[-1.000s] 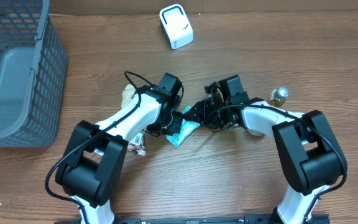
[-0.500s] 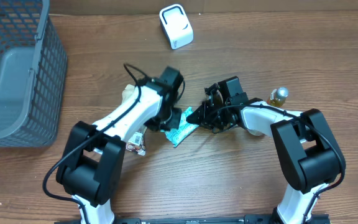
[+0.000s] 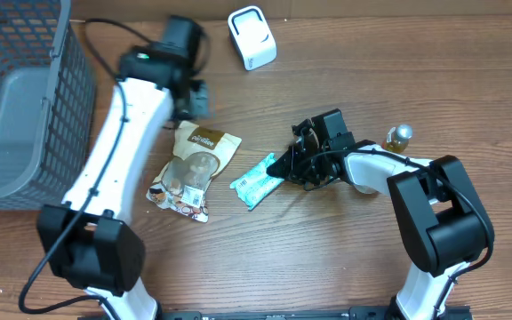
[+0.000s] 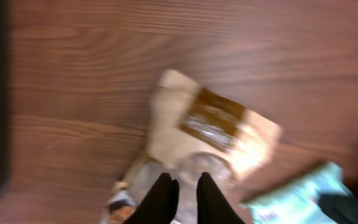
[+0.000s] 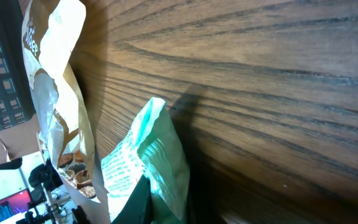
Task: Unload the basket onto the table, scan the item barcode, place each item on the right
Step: 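Release the pack and retract the left gripper to the basket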
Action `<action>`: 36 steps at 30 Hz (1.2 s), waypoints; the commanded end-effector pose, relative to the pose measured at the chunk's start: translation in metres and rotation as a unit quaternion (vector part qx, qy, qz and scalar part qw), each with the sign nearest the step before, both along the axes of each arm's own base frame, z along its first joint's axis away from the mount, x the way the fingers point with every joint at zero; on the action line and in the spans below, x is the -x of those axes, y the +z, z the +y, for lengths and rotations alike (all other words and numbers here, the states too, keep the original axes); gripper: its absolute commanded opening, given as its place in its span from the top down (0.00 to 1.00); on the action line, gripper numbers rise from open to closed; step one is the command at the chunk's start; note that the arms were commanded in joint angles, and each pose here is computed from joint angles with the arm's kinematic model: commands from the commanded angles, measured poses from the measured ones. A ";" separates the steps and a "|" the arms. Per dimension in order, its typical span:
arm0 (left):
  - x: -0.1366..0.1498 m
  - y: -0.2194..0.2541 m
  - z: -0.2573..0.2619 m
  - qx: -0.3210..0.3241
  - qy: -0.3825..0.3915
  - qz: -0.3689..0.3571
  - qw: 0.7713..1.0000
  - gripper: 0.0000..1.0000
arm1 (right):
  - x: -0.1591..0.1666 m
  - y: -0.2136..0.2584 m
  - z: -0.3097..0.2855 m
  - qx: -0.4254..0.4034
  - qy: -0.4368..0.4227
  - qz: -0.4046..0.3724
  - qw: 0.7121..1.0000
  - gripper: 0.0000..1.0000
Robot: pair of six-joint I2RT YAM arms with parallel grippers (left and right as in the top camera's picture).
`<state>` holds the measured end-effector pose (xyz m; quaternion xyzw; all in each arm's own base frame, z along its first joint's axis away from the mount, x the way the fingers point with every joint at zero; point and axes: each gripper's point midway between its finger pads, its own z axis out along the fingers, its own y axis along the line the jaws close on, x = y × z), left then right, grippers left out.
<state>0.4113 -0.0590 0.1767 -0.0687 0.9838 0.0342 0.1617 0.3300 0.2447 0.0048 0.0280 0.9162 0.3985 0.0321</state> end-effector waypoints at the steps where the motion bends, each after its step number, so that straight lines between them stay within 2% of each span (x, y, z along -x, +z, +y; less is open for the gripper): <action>1: -0.005 0.008 0.046 -0.013 0.061 -0.011 0.998 0.72 | 0.005 -0.015 -0.004 0.023 0.000 0.008 1.000 0.96; 2: -0.005 0.008 0.055 -0.013 0.072 -0.011 0.997 0.60 | 0.005 -0.015 -0.004 0.023 0.000 0.008 1.000 0.96; 4: -0.005 0.008 0.076 -0.013 0.097 -0.011 0.995 0.26 | 0.005 -0.015 -0.004 0.023 0.000 0.008 1.000 0.96; 6: -0.003 0.007 0.097 -0.013 0.123 -0.008 0.992 0.01 | 0.005 -0.015 -0.004 0.023 0.000 0.008 1.000 0.96; 14: 0.003 0.007 0.128 -0.012 0.160 -0.005 0.987 0.00 | 0.005 -0.015 -0.004 0.023 0.000 0.008 1.000 0.96; 36: 0.003 0.007 0.128 -0.012 0.159 -0.005 0.987 0.00 | 0.003 -0.018 -0.007 0.037 0.002 -0.005 0.999 0.96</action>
